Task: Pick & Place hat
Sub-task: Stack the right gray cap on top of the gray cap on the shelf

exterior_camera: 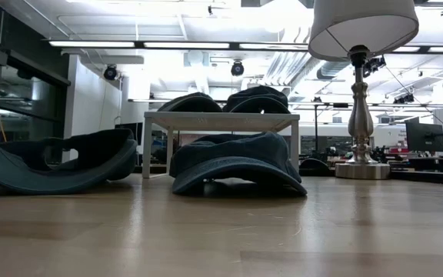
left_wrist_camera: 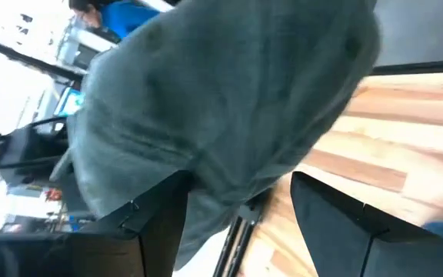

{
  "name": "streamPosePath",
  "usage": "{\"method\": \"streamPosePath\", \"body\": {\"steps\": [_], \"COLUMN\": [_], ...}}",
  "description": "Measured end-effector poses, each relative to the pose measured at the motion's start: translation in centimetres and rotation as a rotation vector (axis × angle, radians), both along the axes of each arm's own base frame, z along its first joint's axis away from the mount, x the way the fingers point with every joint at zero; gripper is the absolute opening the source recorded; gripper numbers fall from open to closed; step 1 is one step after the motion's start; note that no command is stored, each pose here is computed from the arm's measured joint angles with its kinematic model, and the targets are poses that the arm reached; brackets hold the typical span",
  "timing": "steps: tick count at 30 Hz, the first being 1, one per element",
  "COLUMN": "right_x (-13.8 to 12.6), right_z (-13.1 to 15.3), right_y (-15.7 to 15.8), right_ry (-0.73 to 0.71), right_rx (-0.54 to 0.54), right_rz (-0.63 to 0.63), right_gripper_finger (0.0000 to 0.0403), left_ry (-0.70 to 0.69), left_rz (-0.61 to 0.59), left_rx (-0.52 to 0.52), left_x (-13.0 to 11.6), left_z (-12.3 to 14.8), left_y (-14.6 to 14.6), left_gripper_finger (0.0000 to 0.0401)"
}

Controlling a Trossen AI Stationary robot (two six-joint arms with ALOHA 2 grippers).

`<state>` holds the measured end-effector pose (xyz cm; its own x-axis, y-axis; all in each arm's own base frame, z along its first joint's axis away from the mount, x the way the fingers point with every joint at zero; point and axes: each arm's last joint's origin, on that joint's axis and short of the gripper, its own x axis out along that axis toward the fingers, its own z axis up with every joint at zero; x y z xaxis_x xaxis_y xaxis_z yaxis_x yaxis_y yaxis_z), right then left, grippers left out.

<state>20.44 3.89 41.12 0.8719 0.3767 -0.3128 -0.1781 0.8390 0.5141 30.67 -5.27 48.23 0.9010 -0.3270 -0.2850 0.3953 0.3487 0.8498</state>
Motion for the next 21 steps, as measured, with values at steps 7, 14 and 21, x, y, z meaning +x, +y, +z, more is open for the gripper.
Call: {"method": "streamPosePath", "body": {"steps": [7, 14, 21], "right_x": [0.0, 0.0, 0.1], "right_z": [0.0, 0.2, 0.3], "right_y": [0.0, 0.0, 0.1], "right_ry": [-0.002, -0.025, -0.031], "right_rx": [0.000, 0.006, 0.009], "right_rz": [0.002, 0.011, 0.020], "right_gripper_finger": [0.0003, 0.0003, 0.0003], "left_ry": [-0.006, 0.004, -0.009], "left_rz": [-0.028, 0.033, 0.048], "left_rx": [0.015, 0.046, 0.078], "left_x": [-0.3, 0.4, 1.1], "left_z": [0.0, -0.5, -0.8], "left_y": [-1.6, -1.4, -1.5], "left_gripper_finger": [0.0227, 0.0222, 0.0169]}}
